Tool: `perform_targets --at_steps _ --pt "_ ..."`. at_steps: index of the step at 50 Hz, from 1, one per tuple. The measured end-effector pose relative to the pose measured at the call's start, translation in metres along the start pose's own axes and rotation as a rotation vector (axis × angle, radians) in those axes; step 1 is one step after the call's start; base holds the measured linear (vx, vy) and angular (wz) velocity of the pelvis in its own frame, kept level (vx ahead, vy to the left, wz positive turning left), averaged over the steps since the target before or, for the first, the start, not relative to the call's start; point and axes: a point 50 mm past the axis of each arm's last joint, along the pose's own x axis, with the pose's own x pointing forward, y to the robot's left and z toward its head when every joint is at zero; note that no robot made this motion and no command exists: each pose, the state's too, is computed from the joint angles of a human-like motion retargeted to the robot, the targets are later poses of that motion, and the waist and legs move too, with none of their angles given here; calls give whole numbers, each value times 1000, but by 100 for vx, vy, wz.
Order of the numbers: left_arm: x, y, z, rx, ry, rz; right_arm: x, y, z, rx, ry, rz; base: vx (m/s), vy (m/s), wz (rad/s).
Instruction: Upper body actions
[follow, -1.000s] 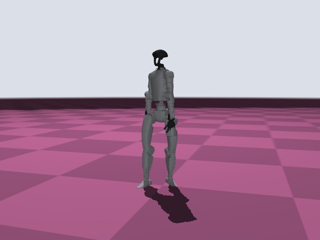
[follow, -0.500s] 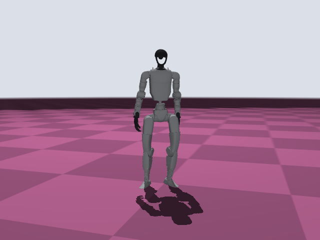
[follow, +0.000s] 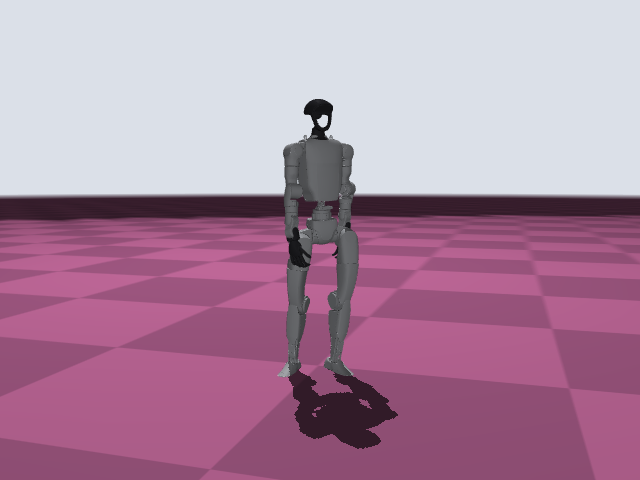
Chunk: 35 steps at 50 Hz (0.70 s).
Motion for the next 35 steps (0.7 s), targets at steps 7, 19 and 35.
perform_targets --at_steps 7,19,35 --pt "-1 12 20 220 -32 28 0 6 -9 -169 68 33 0 -1 -27" --pt "-3 0 53 321 -127 -31 -10 -3 -54 33 211 -32 -2 -4 -25" --pt "-2 -6 39 307 -72 -68 -14 -2 -71 68 250 -72 -2 -4 -24"
